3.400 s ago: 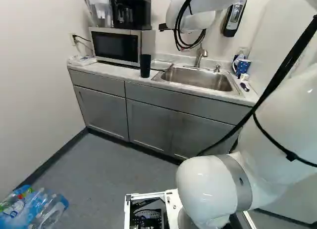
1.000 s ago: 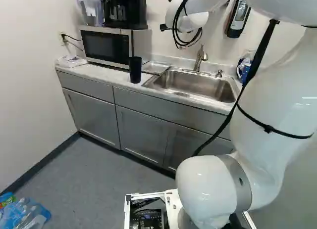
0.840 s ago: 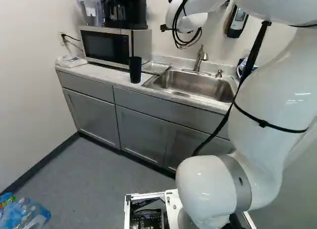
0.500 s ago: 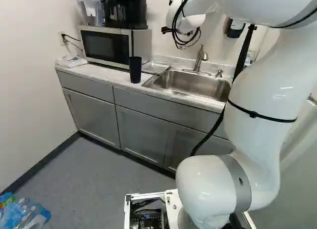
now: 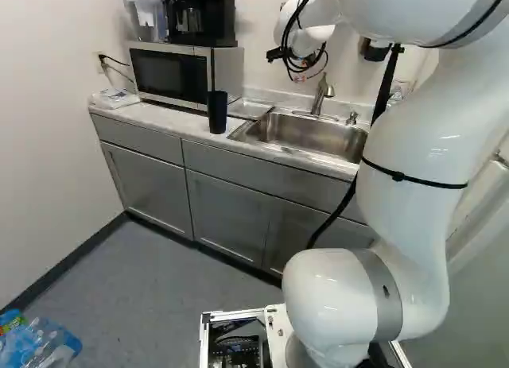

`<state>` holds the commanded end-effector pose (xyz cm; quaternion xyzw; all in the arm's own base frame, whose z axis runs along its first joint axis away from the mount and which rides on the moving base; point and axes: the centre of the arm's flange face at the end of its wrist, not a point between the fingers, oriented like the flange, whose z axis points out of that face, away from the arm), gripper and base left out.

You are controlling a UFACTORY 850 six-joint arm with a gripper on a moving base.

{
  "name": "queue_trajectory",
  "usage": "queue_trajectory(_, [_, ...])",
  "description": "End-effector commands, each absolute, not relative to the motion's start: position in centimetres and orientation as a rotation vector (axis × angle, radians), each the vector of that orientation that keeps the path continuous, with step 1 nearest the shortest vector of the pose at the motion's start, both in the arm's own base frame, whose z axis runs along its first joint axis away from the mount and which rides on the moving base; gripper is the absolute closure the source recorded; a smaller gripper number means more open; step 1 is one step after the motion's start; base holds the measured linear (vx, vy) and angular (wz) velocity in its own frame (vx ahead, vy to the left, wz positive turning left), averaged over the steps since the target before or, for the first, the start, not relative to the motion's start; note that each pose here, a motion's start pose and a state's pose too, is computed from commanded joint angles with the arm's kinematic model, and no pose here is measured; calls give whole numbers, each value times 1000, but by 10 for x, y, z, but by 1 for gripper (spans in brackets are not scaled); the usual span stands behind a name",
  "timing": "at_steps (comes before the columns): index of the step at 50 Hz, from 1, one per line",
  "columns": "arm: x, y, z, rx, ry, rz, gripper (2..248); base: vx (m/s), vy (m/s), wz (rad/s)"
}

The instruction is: Rinse the cup and place it in the tray

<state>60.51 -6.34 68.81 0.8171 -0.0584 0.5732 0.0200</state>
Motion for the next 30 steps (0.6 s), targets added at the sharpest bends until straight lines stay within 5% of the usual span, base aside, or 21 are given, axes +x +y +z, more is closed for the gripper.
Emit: queue_trajectory(30, [608,-106,674,2651,-321,1569,3,0,0,0])
